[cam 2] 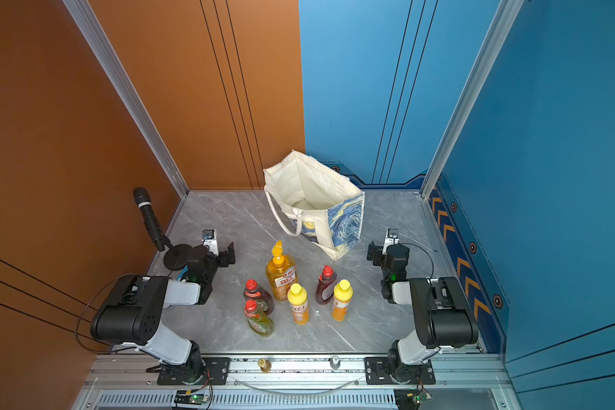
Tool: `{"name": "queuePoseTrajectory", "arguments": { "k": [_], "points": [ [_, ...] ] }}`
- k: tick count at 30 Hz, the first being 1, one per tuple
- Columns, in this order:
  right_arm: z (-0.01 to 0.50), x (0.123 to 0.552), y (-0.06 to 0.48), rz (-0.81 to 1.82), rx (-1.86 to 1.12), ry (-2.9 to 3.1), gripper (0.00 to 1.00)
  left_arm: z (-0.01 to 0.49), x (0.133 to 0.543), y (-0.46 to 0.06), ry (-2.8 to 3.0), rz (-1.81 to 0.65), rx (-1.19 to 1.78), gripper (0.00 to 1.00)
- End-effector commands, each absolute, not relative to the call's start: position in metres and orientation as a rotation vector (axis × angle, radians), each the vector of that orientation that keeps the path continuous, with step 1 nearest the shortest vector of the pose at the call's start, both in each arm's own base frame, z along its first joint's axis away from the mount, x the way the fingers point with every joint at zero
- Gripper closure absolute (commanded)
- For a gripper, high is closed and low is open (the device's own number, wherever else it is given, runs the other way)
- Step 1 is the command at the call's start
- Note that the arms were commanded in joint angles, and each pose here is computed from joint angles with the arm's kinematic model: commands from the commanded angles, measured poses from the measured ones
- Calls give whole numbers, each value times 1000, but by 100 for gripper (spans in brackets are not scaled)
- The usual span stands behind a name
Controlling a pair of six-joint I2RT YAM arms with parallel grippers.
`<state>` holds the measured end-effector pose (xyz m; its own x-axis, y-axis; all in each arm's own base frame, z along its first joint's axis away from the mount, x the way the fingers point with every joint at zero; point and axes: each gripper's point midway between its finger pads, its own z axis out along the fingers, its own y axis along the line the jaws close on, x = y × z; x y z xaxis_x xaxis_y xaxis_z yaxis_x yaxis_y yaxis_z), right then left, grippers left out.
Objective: Pack dish soap into the shopping bag
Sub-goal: Move the shopping bag to the center of the board.
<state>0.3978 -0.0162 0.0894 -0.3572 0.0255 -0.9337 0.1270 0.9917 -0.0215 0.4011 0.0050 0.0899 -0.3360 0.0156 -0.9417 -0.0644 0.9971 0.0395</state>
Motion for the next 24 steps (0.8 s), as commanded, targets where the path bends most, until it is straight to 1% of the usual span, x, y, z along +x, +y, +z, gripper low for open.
{"name": "queuePoseTrajectory", "arguments": {
  "k": [1,24],
  "points": [
    [92,395,-16,-92,125,1934,0,90,396,6,1916,98,-24,2],
    [91,394,-15,-93,123,1935,0,90,397,6,1917,92,-25,2]
  ]
}}
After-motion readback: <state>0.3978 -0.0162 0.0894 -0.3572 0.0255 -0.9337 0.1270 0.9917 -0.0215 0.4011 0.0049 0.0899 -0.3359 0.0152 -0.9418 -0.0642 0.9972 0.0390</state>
